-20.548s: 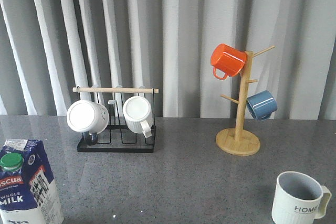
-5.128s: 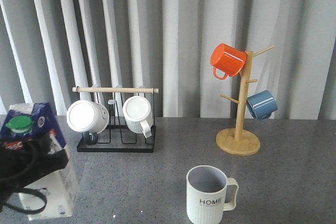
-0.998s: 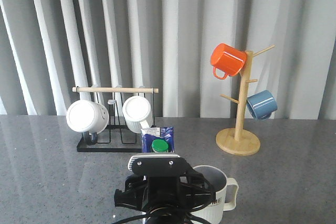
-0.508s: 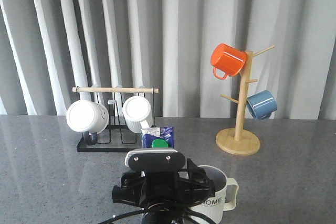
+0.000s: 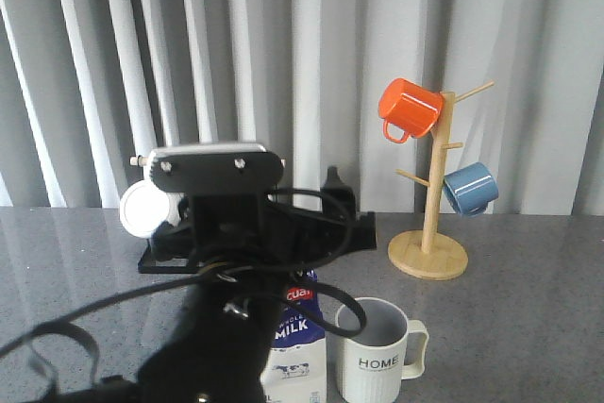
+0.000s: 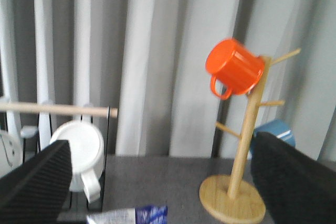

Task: Place milk next to cup
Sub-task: 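Set the carton down beside the mug and open the left gripper, then raise and withdraw the left gripper away from the carton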

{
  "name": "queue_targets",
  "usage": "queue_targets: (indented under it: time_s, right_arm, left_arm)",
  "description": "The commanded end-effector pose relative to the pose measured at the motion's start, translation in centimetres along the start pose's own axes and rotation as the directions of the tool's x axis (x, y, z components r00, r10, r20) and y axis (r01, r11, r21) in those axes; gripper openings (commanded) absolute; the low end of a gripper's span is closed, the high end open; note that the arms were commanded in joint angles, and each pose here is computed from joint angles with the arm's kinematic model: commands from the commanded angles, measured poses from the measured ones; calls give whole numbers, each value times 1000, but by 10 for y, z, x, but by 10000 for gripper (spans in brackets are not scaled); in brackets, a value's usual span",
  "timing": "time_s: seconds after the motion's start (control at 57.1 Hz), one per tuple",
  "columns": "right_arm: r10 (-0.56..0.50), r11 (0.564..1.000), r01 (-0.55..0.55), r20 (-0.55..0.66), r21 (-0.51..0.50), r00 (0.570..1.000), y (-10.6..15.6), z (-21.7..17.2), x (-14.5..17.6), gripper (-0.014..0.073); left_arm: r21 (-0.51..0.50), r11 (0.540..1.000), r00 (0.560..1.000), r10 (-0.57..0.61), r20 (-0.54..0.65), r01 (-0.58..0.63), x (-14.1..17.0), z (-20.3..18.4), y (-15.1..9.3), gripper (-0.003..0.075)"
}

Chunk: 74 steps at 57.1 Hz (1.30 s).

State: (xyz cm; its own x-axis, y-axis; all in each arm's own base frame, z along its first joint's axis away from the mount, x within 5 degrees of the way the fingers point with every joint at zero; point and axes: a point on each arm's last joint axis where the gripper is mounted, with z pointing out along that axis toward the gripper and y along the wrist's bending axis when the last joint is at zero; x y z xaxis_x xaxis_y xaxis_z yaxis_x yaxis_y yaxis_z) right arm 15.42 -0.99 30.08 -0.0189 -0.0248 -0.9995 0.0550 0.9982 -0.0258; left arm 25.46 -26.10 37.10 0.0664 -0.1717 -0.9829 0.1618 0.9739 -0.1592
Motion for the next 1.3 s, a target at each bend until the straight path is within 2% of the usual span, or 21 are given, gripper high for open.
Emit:
queue_targets:
  time_s: [0.0, 0.07, 0.123, 0.14, 0.158, 0.438, 0.753, 0.84, 0.945, 1.068, 1.173, 1.278]
  right_arm:
    - [-16, 1000, 16, 103, 2, 995, -1, -1, -16, -10]
    - [-16, 1000, 16, 103, 2, 995, -1, -1, -16, -10]
    - [-16, 1000, 16, 103, 2, 995, -1, -1, -16, -10]
    - [-16, 1000, 16, 103, 2, 995, -1, -1, -16, -10]
    - [-16, 1000, 16, 103, 2, 995, -1, -1, -16, -10]
    - [-16, 1000, 16, 103, 2, 995, -1, -1, -16, -10]
    - [-16, 1000, 16, 103, 2, 995, -1, -1, -16, -10]
    - [-16, 1000, 16, 103, 2, 995, -1, -1, -16, -10]
    - [-16, 1000, 16, 102, 2, 995, -1, -1, -16, -10]
    - [-16, 1000, 16, 103, 2, 995, -1, -1, -16, -10]
    - [-16, 1000, 16, 103, 2, 995, -1, -1, -16, -10]
    - [-16, 1000, 16, 103, 2, 995, -1, -1, -16, -10]
  left_arm:
    - [54, 998, 987, 20, 160, -29, -56, -18, 8, 482]
    - [85, 996, 983, 22, 182, -38, -70, -25, 12, 269]
    - [104, 994, 982, 6, 191, -26, -81, -31, 16, 57]
    - [110, 994, 981, 0, 193, -22, -84, -32, 17, 4]
    - [114, 993, 980, -3, 200, -20, -88, -34, 19, -10]
    - [104, 992, 950, -105, 295, 78, -134, -62, 48, -8]
    - [135, 987, 942, -128, 310, 90, -145, -69, 53, -8]
    - [178, 977, 936, -165, 310, 114, -154, -75, 55, -8]
    - [234, 970, 927, -146, 344, 66, -164, -84, 56, -8]
    - [288, 954, 898, -55, 437, -81, -176, -97, 55, -8]
    - [247, 951, 851, 33, 524, -189, -173, -109, 64, -8]
    - [151, 976, 841, 52, 538, -157, -155, -116, 83, -7]
